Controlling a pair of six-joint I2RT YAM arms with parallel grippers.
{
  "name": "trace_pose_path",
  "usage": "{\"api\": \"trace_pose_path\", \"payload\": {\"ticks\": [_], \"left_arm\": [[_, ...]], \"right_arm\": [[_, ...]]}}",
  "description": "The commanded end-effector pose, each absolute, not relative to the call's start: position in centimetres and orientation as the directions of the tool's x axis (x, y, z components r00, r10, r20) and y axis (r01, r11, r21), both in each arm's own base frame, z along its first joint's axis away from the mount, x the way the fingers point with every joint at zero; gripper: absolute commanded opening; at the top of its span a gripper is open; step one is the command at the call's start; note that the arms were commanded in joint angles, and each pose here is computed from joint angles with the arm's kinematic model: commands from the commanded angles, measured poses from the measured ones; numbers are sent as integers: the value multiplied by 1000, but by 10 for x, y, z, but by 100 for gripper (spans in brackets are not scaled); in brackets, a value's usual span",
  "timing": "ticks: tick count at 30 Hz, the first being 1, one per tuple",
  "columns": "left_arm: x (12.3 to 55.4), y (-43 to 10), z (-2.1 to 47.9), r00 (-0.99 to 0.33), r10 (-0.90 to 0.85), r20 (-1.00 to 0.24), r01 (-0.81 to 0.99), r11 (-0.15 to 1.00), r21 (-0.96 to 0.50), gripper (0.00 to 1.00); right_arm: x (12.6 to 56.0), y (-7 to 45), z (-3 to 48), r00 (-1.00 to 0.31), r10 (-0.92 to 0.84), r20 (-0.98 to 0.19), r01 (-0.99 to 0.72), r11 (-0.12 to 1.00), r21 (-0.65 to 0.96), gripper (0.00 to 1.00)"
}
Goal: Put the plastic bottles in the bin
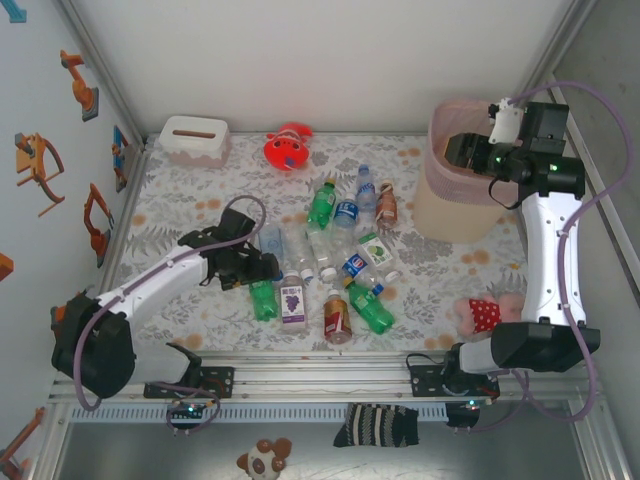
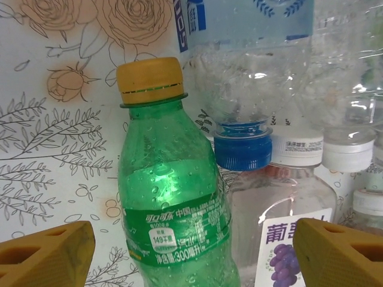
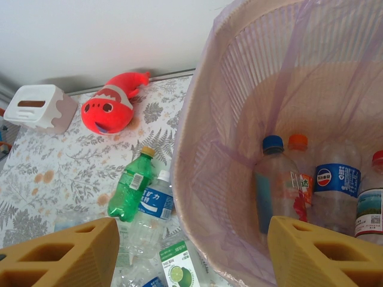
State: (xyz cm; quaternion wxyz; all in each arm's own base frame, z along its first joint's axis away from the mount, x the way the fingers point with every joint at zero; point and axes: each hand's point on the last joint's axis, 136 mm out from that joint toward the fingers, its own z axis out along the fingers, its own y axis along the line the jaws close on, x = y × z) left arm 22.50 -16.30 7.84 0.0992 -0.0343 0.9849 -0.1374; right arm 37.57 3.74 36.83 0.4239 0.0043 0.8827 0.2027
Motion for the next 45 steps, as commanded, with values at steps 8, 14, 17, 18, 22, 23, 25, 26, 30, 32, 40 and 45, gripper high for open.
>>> {"api": "trace_pose_path", "payload": {"ticks": [8, 14, 17, 18, 22, 23, 25, 26, 30, 32, 40, 45], "left_arm": [[214, -157, 49, -993, -53, -105, -27, 972, -235, 80], [204, -154, 36, -997, -41, -60, -26, 974, -223, 78], [198, -151, 30, -998, -37, -44, -27, 977, -214, 76], [196, -149, 30, -998, -39, -42, -29, 977, -212, 75], [190, -146, 30, -998, -45, -32, -37, 976, -214, 73], [188, -147, 31, -998, -47, -29, -40, 974, -221, 73], [183, -148, 32, -999, -46, -17, -41, 972, -232, 74], [180, -148, 33, -999, -45, -13, -40, 971, -234, 75], [171, -149, 34, -1000, -22, -9, -19, 971, -237, 77], [166, -150, 34, -1000, -3, -12, -1, 975, -223, 77], [148, -143, 25, -1000, -2, 10, -3, 991, -134, 77], [144, -144, 23, -1000, 11, 15, 9, 992, -128, 74]], "right_arm": [[366, 41, 377, -626, 180, -759, -175, 916, 362, 66], [359, 39, 373, -633, 168, -756, -166, 924, 344, 66], [358, 40, 373, -635, 167, -754, -169, 923, 347, 65], [359, 39, 372, -635, 168, -754, -168, 923, 347, 66], [361, 41, 374, -632, 169, -756, -177, 919, 353, 66], [362, 41, 375, -631, 170, -757, -176, 919, 353, 66], [362, 42, 376, -632, 171, -756, -181, 916, 358, 66], [363, 42, 376, -631, 171, -757, -184, 915, 360, 65], [363, 44, 378, -623, 172, -763, -194, 911, 364, 65], [363, 44, 378, -618, 172, -767, -198, 910, 363, 66], [367, 48, 372, -624, 183, -759, -207, 898, 387, 65], [367, 48, 370, -625, 178, -760, -213, 898, 385, 66]]}}
